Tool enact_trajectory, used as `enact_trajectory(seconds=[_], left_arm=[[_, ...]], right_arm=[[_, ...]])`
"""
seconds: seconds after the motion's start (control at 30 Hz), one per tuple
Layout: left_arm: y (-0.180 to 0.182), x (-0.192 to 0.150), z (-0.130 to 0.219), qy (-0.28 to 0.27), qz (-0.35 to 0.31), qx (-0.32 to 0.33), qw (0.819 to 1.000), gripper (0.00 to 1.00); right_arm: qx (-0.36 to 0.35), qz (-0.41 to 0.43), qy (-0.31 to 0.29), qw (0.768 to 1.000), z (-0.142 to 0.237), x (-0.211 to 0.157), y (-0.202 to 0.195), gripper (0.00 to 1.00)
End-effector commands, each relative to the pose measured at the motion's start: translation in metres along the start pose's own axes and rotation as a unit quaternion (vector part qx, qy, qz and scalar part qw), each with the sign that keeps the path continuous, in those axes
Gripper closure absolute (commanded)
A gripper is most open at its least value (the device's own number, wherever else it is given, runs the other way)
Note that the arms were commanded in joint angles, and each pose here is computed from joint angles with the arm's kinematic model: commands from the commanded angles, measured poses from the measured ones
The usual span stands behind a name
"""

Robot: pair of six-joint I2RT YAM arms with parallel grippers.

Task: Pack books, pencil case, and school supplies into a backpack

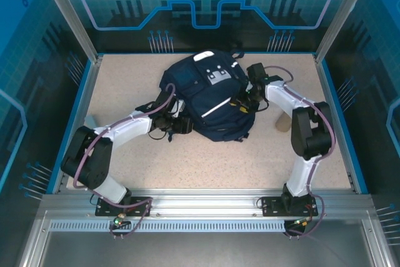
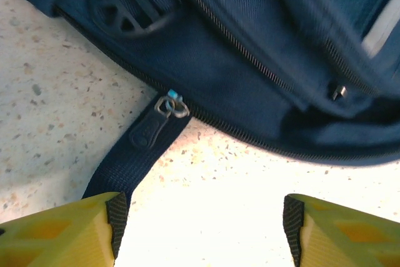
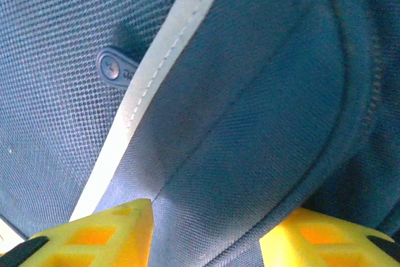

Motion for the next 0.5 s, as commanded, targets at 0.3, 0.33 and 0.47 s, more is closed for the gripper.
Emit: enact_trajectory(seconds=[0.3, 0.33, 0.47], left_arm=[[0.001, 0.035, -0.034, -0.007, -0.061, 0.033, 0.998, 0.52], [0.002, 0.036, -0.038, -0.003, -0.063, 0.038, 0.997, 0.55], [0.006, 0.037, -0.049, 0.011, -0.066, 0.053, 0.996, 0.6]], right_arm=[[0.015, 0.03, -0.019, 0.999, 0.029, 0.01, -0.004, 0.51], [0.016, 0.03, -0.022, 0.999, 0.033, 0.008, -0.005, 0.5], [0.016, 0.024, -0.021, 0.999, 0.041, -0.002, -0.012, 0.5]])
Point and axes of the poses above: each hand's point on the last joint's axis, 136 mm out from that joint toward the fingers, its own z axis back along the fingers, its own y axis along the line the jaws close on, x = y × z, the point moved 7 cm from there along z, back along the fingers, and after that the axes turned 8 degrees about z, right-handed, at the moved point
